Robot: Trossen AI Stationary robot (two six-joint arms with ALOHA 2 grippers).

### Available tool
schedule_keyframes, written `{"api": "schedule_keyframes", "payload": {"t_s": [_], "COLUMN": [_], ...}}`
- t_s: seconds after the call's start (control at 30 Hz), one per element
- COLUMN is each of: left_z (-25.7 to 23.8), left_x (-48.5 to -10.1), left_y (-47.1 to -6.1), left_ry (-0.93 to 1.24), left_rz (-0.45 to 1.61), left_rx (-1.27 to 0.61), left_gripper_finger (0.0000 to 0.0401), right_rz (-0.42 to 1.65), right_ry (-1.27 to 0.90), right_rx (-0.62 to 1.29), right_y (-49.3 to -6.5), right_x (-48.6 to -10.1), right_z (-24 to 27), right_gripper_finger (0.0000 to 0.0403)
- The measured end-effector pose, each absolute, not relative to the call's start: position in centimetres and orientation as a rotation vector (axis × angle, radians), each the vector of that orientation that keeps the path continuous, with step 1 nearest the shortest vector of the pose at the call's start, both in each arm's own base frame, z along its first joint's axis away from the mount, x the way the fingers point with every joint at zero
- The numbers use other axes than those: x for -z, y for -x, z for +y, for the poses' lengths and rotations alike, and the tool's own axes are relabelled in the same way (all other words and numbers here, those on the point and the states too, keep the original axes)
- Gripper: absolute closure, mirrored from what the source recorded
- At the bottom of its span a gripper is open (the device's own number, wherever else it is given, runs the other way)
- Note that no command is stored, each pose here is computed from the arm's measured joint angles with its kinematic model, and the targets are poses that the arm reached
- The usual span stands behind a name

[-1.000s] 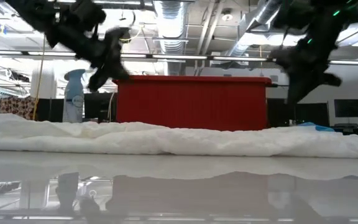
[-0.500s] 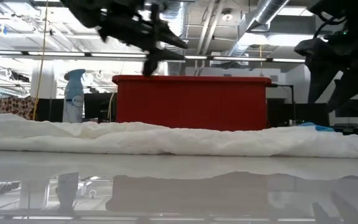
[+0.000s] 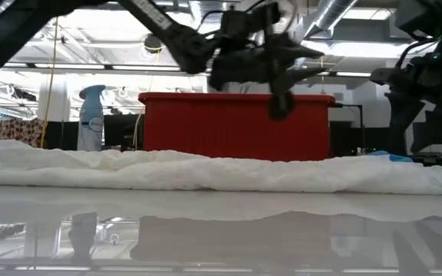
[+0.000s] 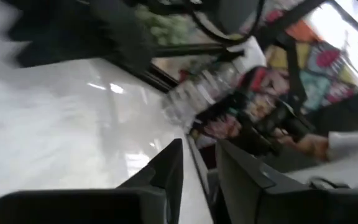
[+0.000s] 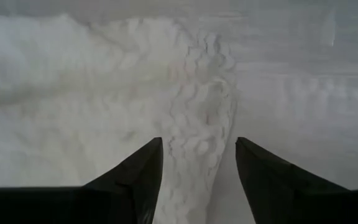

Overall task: Fold laundry
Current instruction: Fold the white blouse

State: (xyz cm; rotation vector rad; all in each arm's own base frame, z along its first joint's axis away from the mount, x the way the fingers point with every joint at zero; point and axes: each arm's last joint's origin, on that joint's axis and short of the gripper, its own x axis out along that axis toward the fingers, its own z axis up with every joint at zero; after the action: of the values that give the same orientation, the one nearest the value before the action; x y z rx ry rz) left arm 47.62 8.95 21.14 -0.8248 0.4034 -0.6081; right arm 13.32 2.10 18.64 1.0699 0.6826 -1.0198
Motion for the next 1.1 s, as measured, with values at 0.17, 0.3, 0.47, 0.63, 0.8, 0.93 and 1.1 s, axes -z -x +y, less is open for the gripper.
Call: {"api": "schedule_keyframes", "payload": {"t_s": [0.17,0.3,0.47,0.63,0.8,0.93,1.1], "left_z": [8.1,8.5,8.5,7.8,8.0,8.4,8.4], "left_x": [-19.5,-17.5,-15.2,-14.4,-14.4,-14.2,-14.0], "left_y": [-50.4,-51.1,-51.0,-50.8,-50.8,-50.7,-50.6], "left_ry": [0.82,0.796,0.744,0.613,0.582,0.547,0.517], "left_rz": [0.45,0.488,0.573,0.621,0.614,0.621,0.643], "left_rx": [0.663,0.538,0.379,0.285,0.24,0.208,0.187], "left_gripper_finger": [0.0371,0.0397,0.0401,0.0401,0.0401,0.0401,0.0401], "right_rz": [0.659,0.623,0.607,0.61,0.611,0.656,0.696], "right_ry": [-1.089,-1.104,-1.103,-1.095,-1.135,-1.152,-1.174], "right_rx": [1.038,1.043,1.013,0.963,0.967,0.974,1.054], "right_y": [-13.2,-13.2,-13.2,-13.4,-13.4,-13.7,-14.5], "right_x": [-18.6,-18.7,-18.8,-18.9,-18.9,-18.6,-17.5], "right_z": [2.2,2.5,2.9,3.3,3.5,3.5,3.3], "right_gripper_finger": [0.019,0.0217,0.0315,0.0387,0.0291,0.0176,0.0075]}}
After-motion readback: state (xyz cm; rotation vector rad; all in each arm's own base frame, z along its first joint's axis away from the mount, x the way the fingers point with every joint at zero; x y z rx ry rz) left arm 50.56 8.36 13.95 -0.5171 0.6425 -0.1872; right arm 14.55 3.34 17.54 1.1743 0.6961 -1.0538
